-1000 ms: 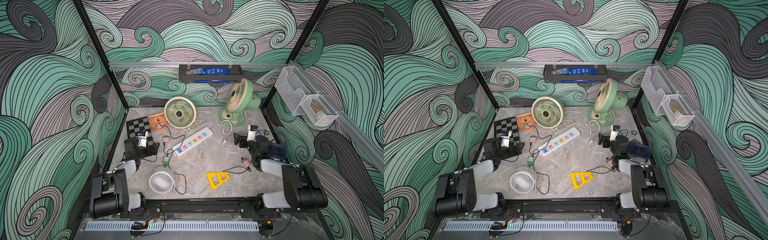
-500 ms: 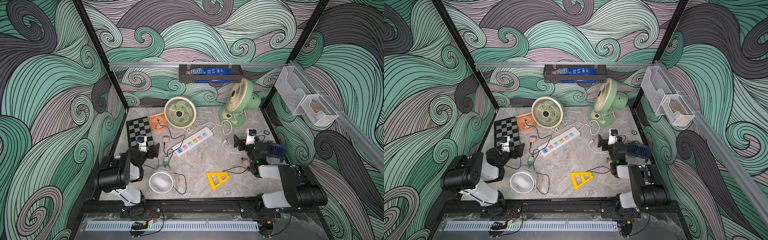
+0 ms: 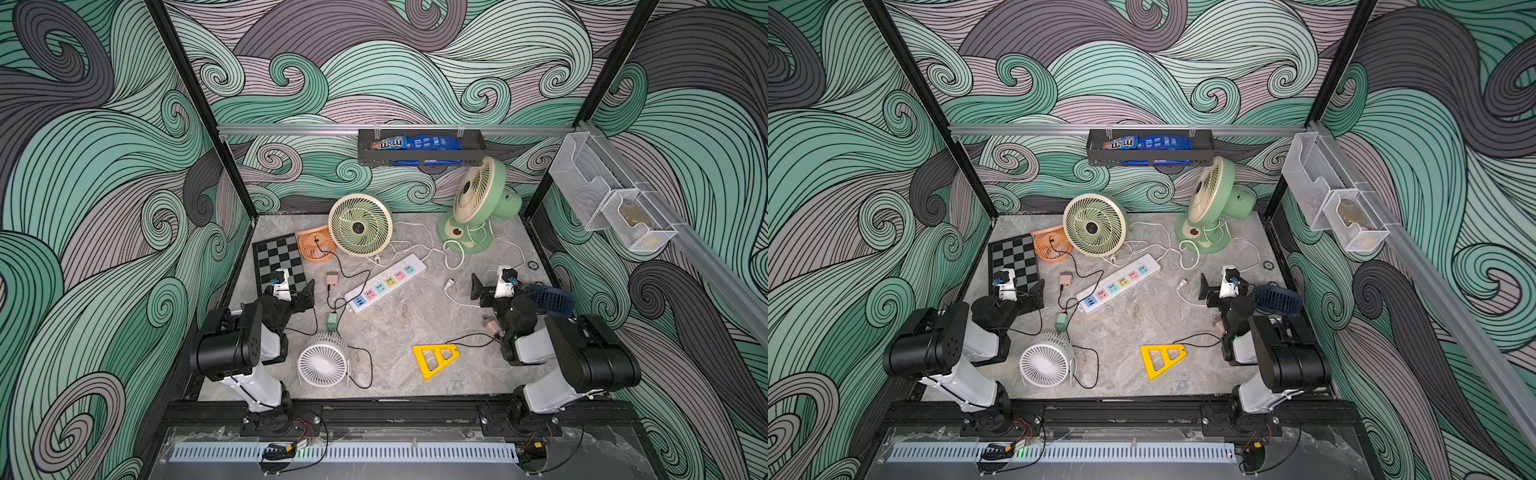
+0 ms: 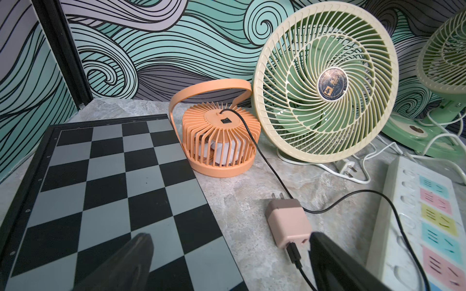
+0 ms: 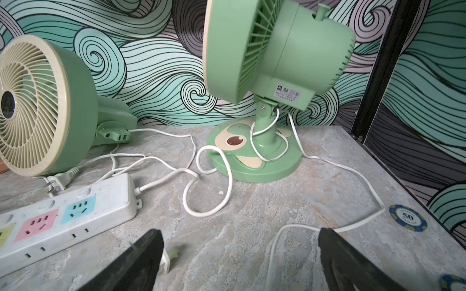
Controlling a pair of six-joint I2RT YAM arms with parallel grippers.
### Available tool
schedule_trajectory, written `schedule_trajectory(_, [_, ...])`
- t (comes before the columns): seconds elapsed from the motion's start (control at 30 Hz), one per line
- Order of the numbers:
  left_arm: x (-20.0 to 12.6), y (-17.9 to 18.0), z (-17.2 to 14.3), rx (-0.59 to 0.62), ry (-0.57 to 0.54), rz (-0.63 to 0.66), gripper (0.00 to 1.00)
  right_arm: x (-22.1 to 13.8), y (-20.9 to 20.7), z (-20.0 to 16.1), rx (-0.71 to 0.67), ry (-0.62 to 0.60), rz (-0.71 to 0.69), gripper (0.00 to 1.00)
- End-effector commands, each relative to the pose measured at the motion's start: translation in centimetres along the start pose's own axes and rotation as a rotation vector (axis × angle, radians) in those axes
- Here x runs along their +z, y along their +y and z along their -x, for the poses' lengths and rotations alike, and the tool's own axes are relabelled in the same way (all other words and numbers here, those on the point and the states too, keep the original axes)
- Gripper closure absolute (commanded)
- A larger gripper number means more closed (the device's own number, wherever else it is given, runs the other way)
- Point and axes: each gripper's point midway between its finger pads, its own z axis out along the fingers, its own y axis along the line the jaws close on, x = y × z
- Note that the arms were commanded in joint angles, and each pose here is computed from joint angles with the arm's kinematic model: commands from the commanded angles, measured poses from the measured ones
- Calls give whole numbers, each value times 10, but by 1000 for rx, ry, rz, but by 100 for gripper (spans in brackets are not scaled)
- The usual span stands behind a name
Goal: Unplug the desk fan from the power strip
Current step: Reset both arms
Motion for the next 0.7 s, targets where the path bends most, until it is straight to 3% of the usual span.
schedule_trajectory(0.0, [4,0,9,2,-32,4,1,6,6,13,-34,-46,10,1])
schedule_trajectory(0.67, [4,-1,8,2,-31,2,1,6,8,14,-35,-49,15,1])
